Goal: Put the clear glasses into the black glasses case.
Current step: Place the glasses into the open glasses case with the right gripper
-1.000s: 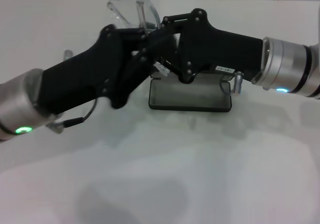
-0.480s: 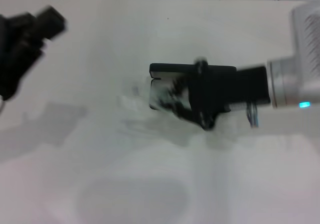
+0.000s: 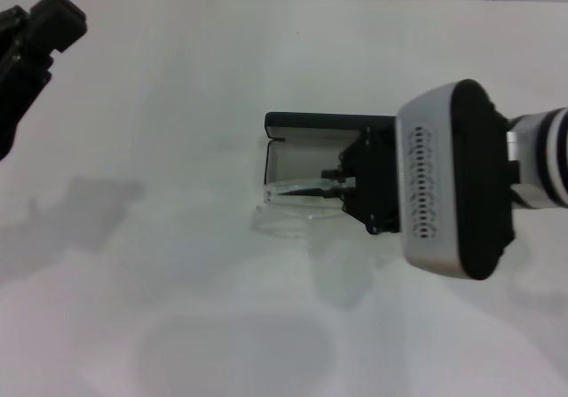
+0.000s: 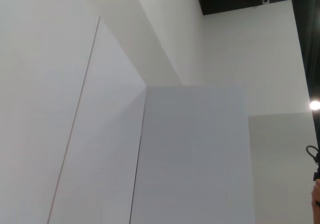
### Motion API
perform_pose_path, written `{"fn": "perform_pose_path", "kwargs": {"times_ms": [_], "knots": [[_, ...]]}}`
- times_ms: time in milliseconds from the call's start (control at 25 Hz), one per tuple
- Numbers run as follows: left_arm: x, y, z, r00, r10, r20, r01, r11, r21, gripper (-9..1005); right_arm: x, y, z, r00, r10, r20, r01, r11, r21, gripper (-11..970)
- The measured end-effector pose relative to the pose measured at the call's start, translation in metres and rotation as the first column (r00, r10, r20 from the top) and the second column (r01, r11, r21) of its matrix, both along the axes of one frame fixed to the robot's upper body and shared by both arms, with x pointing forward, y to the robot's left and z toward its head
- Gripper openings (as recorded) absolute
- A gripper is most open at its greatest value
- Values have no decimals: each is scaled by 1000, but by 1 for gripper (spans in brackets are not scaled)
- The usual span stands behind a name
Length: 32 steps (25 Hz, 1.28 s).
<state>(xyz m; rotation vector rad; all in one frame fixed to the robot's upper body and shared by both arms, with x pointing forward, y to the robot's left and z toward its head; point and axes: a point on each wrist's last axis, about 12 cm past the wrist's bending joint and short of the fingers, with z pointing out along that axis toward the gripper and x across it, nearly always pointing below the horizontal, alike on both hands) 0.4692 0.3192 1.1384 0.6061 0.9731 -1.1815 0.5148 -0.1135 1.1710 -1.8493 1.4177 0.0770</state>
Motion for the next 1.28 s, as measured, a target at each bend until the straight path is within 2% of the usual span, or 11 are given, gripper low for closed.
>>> {"fn": "perform_pose_path", "kwargs": {"times_ms": [360, 760, 1280], "knots": [[3, -5, -2, 1000, 0, -5, 0, 1000, -4, 50, 11, 9, -8, 992, -79, 102, 85, 995, -50, 142], [4, -8, -3, 1000, -5, -6, 5, 1000, -13, 50, 29, 17, -31, 990, -88, 107, 95, 994, -60, 149], [4, -9, -5, 1000, 7, -1, -7, 1000, -15, 51, 30, 22, -44, 981, -111, 161, 126, 988, -87, 159]]}}
